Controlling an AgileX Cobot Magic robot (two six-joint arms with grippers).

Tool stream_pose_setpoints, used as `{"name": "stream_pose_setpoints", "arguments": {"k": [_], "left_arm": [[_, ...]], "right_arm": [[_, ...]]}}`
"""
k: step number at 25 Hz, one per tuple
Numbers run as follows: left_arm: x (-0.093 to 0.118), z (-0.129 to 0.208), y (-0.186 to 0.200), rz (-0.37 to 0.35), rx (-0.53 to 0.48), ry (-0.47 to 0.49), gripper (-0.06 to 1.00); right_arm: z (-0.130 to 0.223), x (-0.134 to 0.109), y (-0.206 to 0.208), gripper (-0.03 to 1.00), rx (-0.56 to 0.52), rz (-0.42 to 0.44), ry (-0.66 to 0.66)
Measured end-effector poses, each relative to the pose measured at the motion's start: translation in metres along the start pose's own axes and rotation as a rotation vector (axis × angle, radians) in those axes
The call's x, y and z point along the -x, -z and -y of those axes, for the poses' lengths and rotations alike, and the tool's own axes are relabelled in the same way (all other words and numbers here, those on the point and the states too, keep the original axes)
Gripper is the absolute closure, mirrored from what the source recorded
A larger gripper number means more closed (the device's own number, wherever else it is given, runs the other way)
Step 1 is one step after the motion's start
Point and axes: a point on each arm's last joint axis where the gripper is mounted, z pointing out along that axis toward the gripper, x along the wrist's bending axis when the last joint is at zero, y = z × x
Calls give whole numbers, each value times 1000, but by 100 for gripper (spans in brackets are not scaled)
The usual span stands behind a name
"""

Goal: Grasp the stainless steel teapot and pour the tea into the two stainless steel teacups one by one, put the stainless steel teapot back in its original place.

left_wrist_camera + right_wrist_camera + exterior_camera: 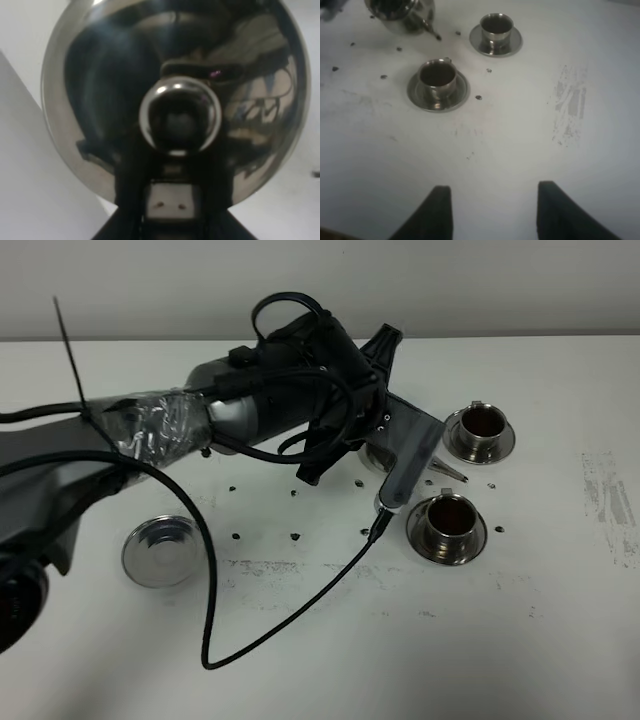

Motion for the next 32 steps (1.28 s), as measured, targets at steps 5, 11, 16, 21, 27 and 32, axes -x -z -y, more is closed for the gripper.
{"name": "stream_pose_setpoints", "arguments": {"k": [5, 11, 16, 21, 27, 32], "left_arm": [[21, 18, 20, 55, 29, 258, 75], [54, 26, 35, 162, 58, 531, 75], [73, 21, 35, 240, 98, 654, 75], [79, 17, 33, 267, 137, 741, 75], [98, 16, 25, 273, 135, 790, 75], [101, 14, 18, 258, 149, 895, 75]], "right_arm": [[0, 0, 0, 58, 0, 0, 0], [0, 0, 0, 58, 0, 0, 0], [0, 0, 0, 58, 0, 0, 0], [0, 0, 0, 58, 0, 0, 0], [0, 0, 0, 58, 0, 0, 0], [0, 0, 0, 58, 0, 0, 0]]}}
